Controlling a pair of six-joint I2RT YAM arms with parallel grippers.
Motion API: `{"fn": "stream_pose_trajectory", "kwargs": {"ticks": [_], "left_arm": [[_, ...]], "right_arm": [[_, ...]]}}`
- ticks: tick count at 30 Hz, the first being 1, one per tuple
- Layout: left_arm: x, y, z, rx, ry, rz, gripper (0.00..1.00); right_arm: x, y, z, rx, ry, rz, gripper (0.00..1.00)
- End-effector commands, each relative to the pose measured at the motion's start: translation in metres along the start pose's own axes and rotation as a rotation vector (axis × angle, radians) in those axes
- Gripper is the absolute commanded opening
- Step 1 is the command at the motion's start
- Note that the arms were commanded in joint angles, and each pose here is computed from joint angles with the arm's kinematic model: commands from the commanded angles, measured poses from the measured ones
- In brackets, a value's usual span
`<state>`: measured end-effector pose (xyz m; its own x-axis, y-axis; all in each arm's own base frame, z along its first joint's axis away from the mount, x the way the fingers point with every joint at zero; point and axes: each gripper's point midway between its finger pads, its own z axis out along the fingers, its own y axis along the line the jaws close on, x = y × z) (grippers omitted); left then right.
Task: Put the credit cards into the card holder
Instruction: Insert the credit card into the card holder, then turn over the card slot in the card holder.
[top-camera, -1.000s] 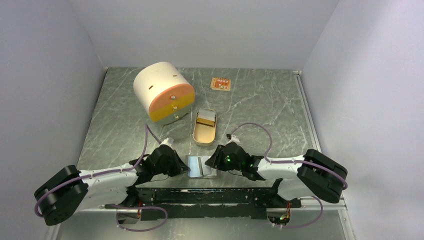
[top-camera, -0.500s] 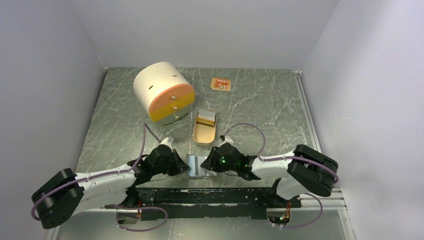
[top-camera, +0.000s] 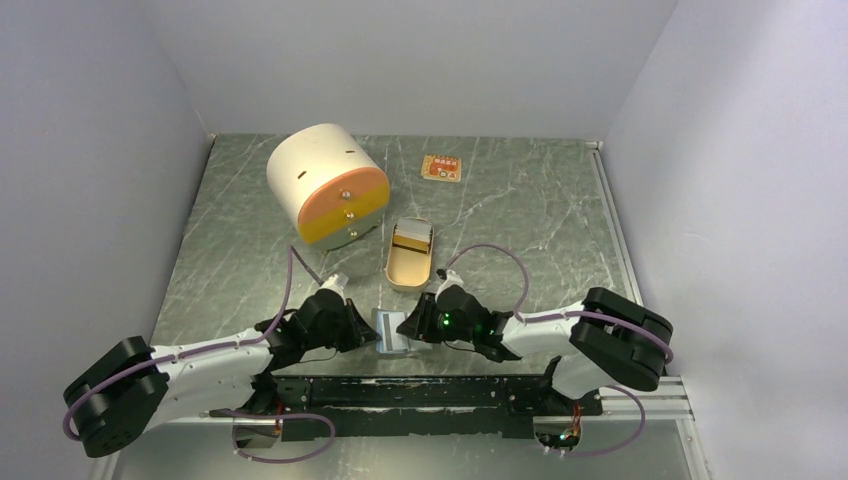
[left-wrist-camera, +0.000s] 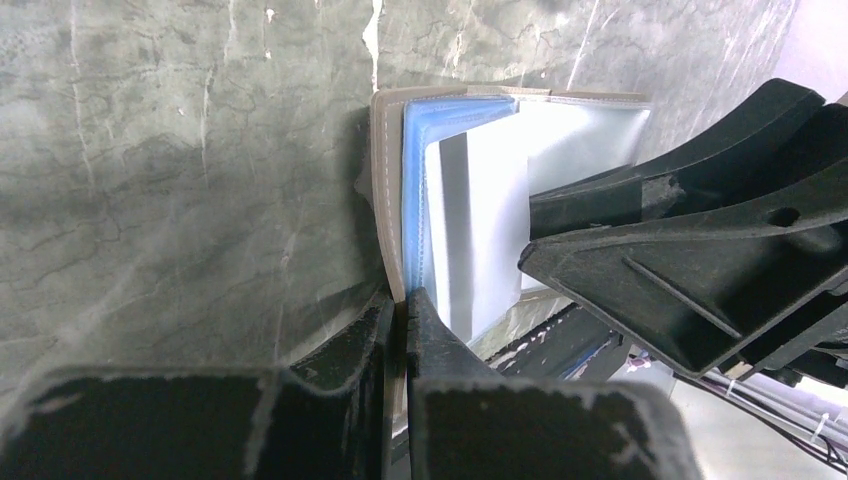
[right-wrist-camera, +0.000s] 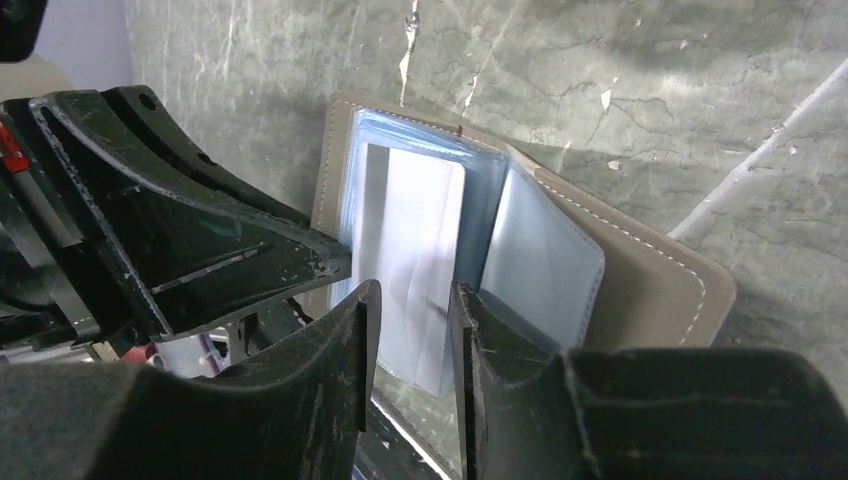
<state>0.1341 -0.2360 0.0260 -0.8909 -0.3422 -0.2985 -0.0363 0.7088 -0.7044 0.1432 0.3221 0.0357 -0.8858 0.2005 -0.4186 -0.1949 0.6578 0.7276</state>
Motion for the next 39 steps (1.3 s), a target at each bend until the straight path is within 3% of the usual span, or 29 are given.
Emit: {"fn": "stream_pose_trajectory", "kwargs": {"ticks": [1, 17, 26, 35, 39], "left_arm": [[-0.001, -0.017, -0.003, 0.068, 0.010, 0.020, 0.09], [-0.001, -0.040, -0.016, 0.240, -0.007, 0.031, 0.09], [-0.001, -0.063, -0.028, 0.399, -0.030, 0.084, 0.09], [-0.001, -0.065, -0.027, 0.400, -0.024, 0.099, 0.09], [-0.001, -0.074, -0.032, 0.459, -0.033, 0.122, 0.09]], "right_arm": [[0.003, 0.009, 0.001, -0.059, 0.008, 0.001, 0.35], [0.006, -0.003, -0.006, -0.072, -0.004, 0.078, 0.24], [0.009, -0.010, -0.008, -0.088, 0.006, 0.119, 0.25], [0.004, -0.009, -0.011, -0.075, -0.013, 0.099, 0.34], [0.006, -0.010, -0.010, -0.080, -0.005, 0.103, 0.28]]}}
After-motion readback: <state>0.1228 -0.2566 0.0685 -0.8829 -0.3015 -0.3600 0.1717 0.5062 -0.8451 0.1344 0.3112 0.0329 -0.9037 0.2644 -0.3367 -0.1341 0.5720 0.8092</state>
